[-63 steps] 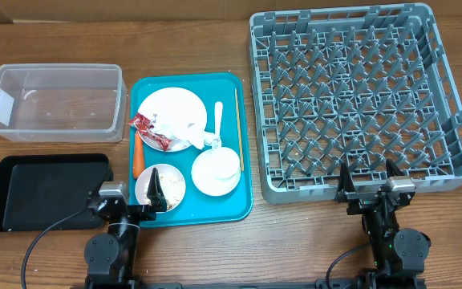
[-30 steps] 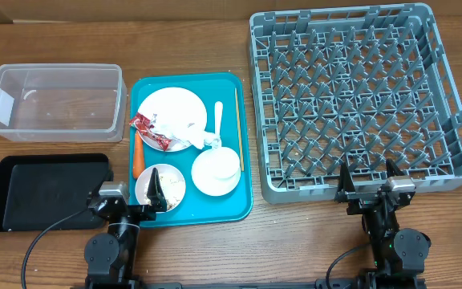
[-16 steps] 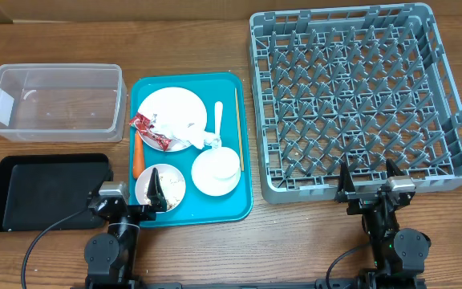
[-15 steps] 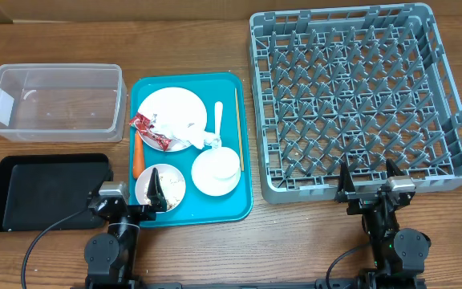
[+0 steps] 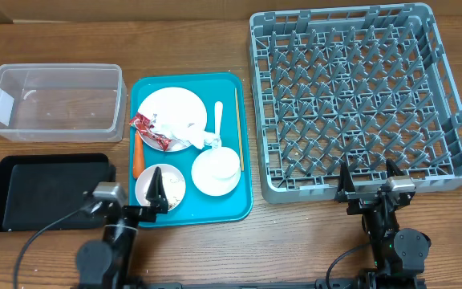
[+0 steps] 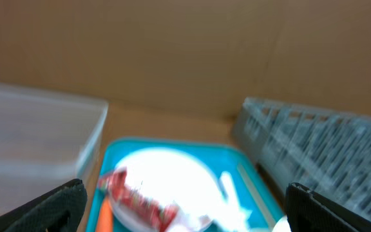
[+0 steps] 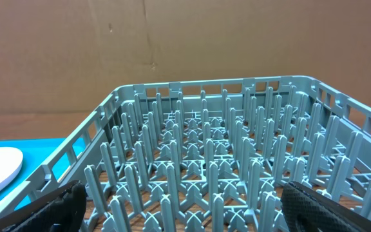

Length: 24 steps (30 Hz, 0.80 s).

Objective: Sort waste into correct bins and load items into the dishwasher rack
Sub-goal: 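Move the left gripper over the white plate toward the red wrapper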

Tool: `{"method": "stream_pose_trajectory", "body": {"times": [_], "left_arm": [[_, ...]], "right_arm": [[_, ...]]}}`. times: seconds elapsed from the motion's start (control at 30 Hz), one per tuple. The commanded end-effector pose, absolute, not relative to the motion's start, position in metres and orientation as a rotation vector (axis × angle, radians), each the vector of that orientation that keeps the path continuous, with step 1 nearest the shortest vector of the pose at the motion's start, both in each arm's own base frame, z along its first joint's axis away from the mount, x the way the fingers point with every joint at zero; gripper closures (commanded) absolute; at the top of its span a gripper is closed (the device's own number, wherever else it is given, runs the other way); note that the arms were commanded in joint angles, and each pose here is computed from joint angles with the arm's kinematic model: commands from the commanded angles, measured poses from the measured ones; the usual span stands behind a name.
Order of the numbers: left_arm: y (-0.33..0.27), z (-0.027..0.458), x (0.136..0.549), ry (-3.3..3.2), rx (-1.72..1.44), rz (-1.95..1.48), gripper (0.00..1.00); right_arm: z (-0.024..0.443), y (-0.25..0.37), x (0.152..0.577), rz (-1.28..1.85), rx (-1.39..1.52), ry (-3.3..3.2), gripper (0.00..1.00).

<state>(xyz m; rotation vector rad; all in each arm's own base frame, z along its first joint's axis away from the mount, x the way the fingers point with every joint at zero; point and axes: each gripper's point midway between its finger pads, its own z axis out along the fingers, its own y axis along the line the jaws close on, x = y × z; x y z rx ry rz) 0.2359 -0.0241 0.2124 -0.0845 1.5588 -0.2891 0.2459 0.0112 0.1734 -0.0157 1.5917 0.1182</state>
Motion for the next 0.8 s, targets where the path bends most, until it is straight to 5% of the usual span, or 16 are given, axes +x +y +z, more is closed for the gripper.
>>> {"method": "stream_pose_trajectory", "body": {"times": [0.0,0.47,0.77], "left_arm": [[-0.027,0.281,0.214,1.426,-0.066,-0.330,0.00],[-0.025,0.433,0.129,1.306,-0.043,-0.327,0.00],[-0.035,0.455,0.158,1.647,-0.007,-0.321,0.00]], "right_arm": [[0.172,0.009,0.246,0.111,-0.003,1.586,0.00],[0.172,0.009,0.246,0.111,-0.003,1.586,0.00],[0.172,0.009,0.246,0.111,-0.003,1.586,0.00]]}}
